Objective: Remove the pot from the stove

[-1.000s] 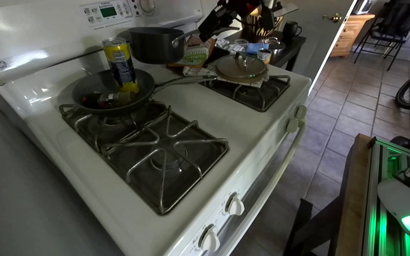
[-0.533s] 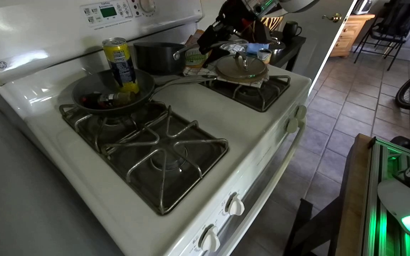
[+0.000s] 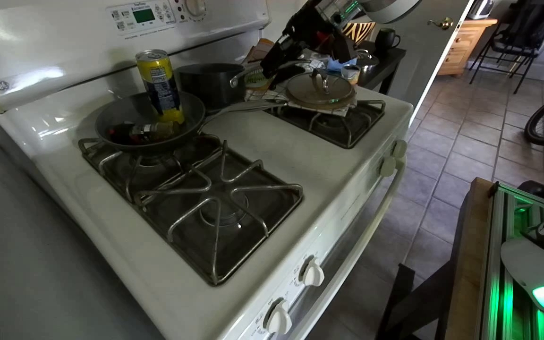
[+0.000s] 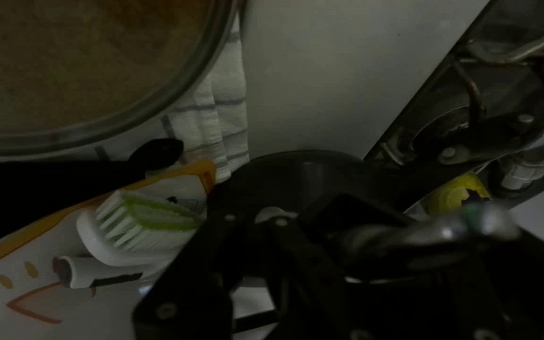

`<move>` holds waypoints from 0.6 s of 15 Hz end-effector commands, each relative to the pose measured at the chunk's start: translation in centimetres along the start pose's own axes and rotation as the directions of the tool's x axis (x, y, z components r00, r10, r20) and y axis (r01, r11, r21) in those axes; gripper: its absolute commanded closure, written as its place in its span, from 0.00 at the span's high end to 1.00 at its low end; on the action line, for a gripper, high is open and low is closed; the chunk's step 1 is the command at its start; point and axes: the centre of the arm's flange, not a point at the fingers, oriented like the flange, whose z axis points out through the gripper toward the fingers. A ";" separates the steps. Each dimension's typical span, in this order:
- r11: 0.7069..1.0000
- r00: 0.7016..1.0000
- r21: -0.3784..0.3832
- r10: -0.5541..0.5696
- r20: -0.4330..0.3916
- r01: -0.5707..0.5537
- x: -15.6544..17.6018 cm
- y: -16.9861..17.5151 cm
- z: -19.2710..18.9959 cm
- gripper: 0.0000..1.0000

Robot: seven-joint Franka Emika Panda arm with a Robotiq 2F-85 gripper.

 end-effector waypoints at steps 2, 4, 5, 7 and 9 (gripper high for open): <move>0.997 0.998 -0.044 -0.060 0.018 0.061 1.9 -0.5 0.9 0.02; 0.995 0.996 -0.051 -0.083 0.031 0.084 2.4 -0.6 1.5 0.02; 0.995 0.995 -0.052 -0.088 0.038 0.090 2.7 -0.7 1.8 0.15; 0.994 0.994 -0.042 -0.096 0.046 0.098 3.2 -1.0 1.8 0.43; 0.997 0.995 0.007 -0.079 0.066 0.079 3.6 -1.4 0.8 0.56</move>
